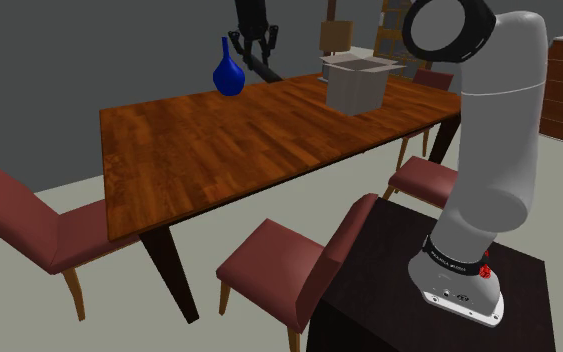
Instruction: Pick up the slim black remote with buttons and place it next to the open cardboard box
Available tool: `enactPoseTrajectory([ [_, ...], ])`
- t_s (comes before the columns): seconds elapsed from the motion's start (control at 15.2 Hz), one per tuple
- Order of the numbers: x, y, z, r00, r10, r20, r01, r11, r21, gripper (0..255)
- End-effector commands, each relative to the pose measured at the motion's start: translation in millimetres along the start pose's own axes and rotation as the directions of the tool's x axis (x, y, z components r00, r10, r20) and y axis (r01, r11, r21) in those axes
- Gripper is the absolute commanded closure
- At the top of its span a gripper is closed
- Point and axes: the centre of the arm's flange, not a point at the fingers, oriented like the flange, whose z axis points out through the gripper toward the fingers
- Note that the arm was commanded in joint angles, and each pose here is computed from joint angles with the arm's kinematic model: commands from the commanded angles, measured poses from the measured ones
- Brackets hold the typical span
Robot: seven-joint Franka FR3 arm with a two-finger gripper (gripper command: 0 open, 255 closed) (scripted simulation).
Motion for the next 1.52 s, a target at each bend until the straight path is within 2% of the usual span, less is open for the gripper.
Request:
enactPoseTrajectory([
  [0.0,-1,24,4,1.0,-0.001,0.0,0.001,1.0,0.0,255],
  [1.45,16,313,27,1.0,-0.001,0.0,0.001,1.0,0.0,255],
])
